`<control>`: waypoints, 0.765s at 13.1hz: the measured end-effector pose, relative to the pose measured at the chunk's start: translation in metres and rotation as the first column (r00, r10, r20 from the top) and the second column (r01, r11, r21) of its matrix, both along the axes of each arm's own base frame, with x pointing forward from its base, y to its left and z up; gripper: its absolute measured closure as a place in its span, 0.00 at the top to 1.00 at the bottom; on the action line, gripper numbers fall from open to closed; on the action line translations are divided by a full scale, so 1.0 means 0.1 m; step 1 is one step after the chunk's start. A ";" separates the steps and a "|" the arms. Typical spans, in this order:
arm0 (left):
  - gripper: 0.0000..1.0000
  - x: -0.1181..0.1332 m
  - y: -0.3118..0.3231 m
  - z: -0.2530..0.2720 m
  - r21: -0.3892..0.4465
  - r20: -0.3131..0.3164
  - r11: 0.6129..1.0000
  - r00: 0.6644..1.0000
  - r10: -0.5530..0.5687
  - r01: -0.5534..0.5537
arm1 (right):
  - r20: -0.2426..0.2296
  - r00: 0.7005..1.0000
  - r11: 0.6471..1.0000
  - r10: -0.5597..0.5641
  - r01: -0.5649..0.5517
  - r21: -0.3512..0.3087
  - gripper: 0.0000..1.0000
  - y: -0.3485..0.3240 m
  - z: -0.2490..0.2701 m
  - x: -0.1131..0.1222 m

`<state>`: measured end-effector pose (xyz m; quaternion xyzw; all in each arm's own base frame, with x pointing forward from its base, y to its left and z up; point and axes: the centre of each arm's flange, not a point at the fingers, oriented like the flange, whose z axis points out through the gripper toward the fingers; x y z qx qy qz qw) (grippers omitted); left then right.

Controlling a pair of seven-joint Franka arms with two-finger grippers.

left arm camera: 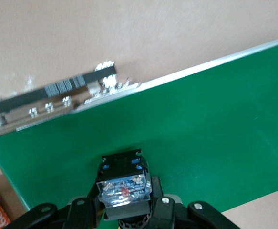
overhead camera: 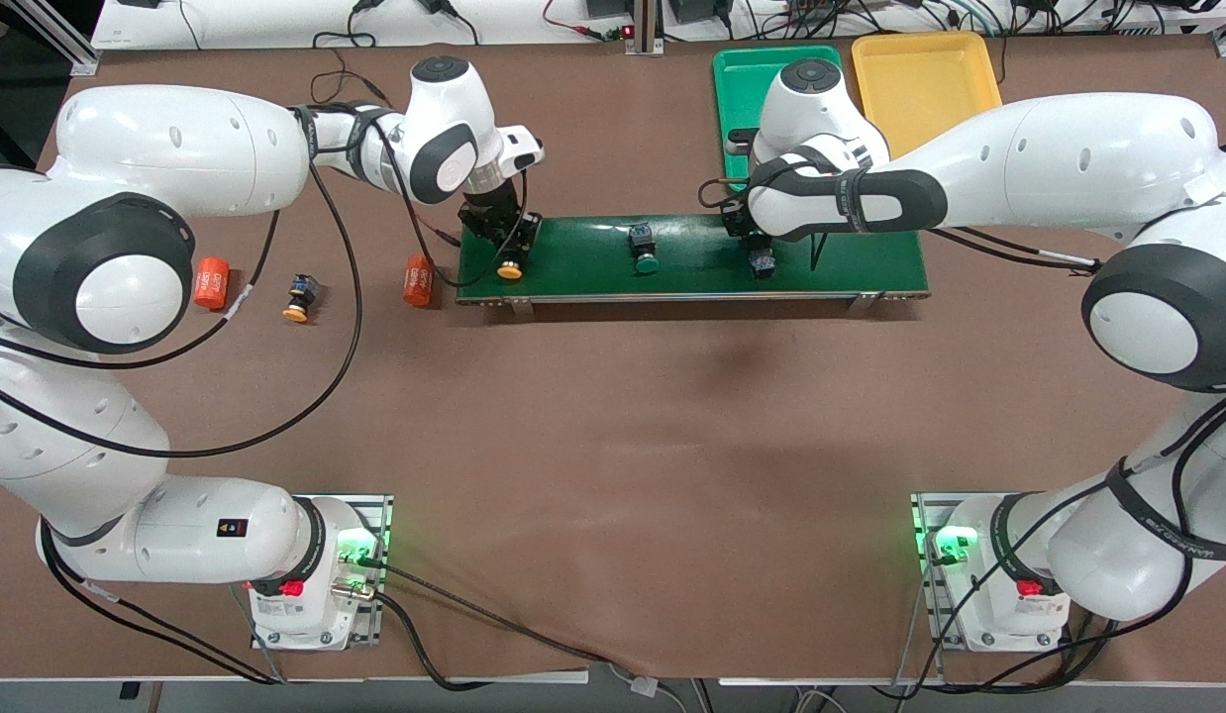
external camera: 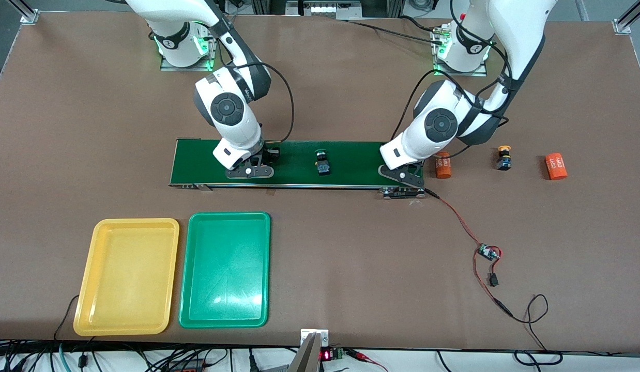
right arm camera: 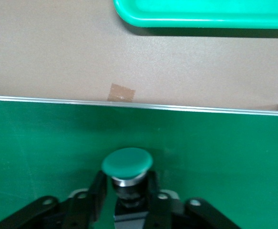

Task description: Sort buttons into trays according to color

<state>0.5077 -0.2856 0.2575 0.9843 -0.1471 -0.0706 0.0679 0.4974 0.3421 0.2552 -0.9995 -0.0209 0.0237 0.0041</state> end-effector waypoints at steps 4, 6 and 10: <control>0.83 0.30 0.15 0.45 -0.012 0.092 0.999 0.995 0.045 -0.044 | -0.011 1.000 1.000 -0.007 0.007 -0.011 0.33 -0.07 -0.01 0.03; 1.00 0.37 0.42 0.69 0.021 0.094 0.996 0.992 0.079 -0.082 | -0.012 1.000 1.000 -0.007 0.006 -0.022 0.33 -0.15 0.10 0.15; 1.00 0.59 1.49 0.83 0.074 0.045 0.972 0.974 0.222 -0.225 | 0.064 0.998 1.000 0.000 0.001 -0.008 0.33 -0.49 1.10 0.91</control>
